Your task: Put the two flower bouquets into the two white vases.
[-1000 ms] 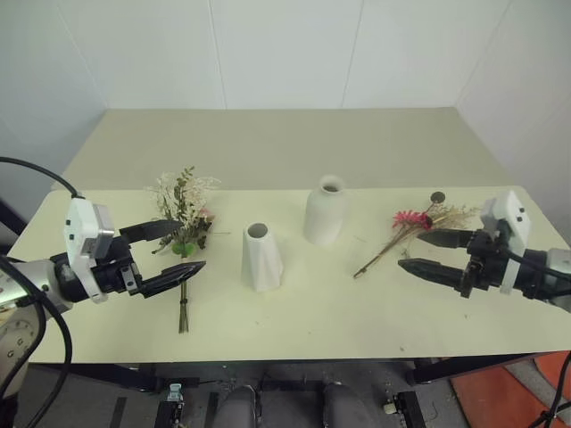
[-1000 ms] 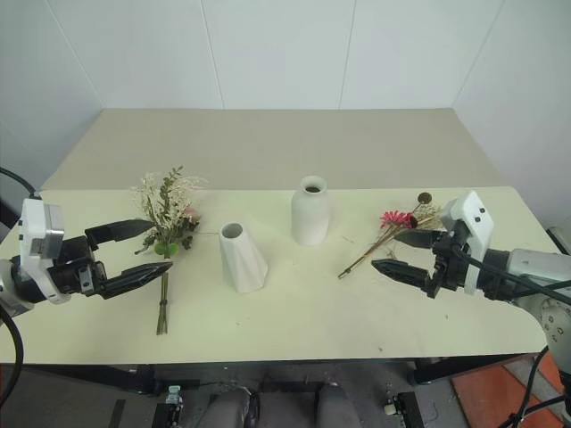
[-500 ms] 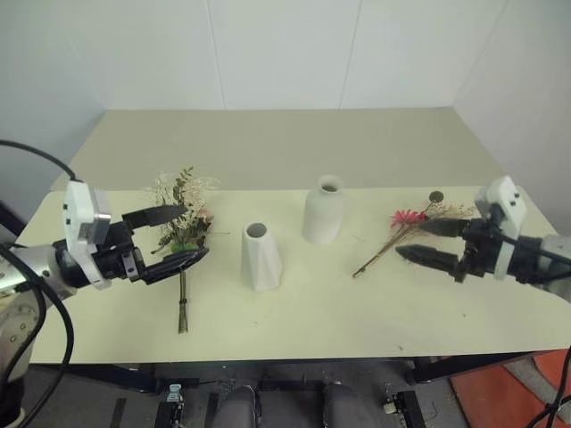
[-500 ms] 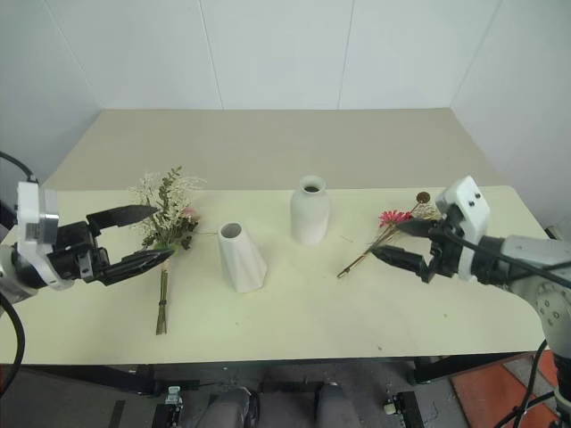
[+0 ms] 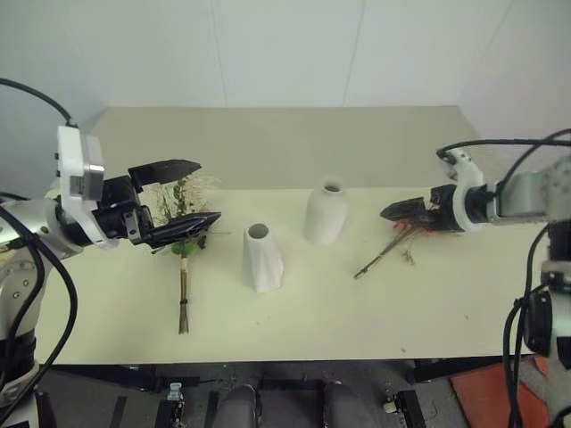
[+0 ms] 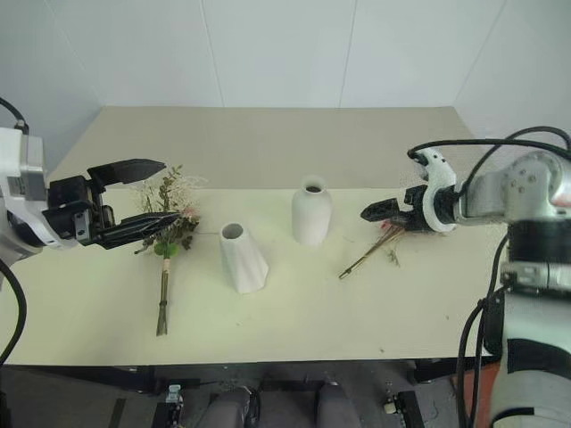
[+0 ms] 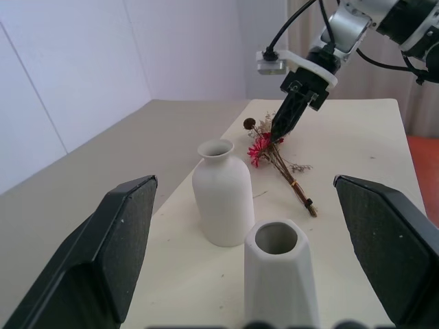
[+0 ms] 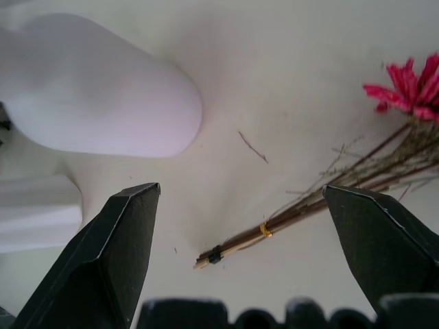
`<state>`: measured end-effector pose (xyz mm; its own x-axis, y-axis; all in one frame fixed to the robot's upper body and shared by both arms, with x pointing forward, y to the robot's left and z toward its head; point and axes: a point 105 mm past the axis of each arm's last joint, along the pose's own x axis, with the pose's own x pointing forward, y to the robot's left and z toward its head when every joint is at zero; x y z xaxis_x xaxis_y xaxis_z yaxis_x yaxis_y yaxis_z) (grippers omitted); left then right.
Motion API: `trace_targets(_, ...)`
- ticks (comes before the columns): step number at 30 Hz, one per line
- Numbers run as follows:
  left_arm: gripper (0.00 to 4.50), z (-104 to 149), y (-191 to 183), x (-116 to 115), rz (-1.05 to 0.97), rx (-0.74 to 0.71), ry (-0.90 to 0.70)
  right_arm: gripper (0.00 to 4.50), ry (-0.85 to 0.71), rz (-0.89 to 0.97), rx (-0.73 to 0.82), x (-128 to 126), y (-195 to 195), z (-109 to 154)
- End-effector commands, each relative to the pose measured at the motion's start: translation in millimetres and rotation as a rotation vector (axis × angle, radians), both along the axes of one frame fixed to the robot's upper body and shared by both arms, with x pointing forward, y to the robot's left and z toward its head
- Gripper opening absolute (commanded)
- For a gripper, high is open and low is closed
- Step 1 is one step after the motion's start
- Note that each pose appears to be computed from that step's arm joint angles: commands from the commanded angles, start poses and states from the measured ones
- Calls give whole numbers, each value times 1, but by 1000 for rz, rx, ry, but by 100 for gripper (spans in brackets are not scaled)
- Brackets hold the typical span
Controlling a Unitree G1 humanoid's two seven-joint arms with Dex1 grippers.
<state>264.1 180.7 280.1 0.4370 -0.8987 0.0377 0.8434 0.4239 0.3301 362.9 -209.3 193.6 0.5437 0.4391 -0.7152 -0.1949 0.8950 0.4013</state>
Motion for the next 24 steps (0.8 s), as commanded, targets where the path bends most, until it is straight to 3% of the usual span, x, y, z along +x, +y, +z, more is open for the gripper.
trace_targets(1,448,6,-1,-1,-9,10,-30,450,96,-22,9,0,4,-4)
trace_targets(15,448,11,-9,1,-87,17,-56,450,311,-109,-8,4,24,-38)
trace_targets(18,450,10,-9,0,-87,14,-55,393,326,-129,-11,4,24,-48)
trace_targets(24,450,10,-8,0,-82,12,-54,200,275,-186,-37,14,20,-53)
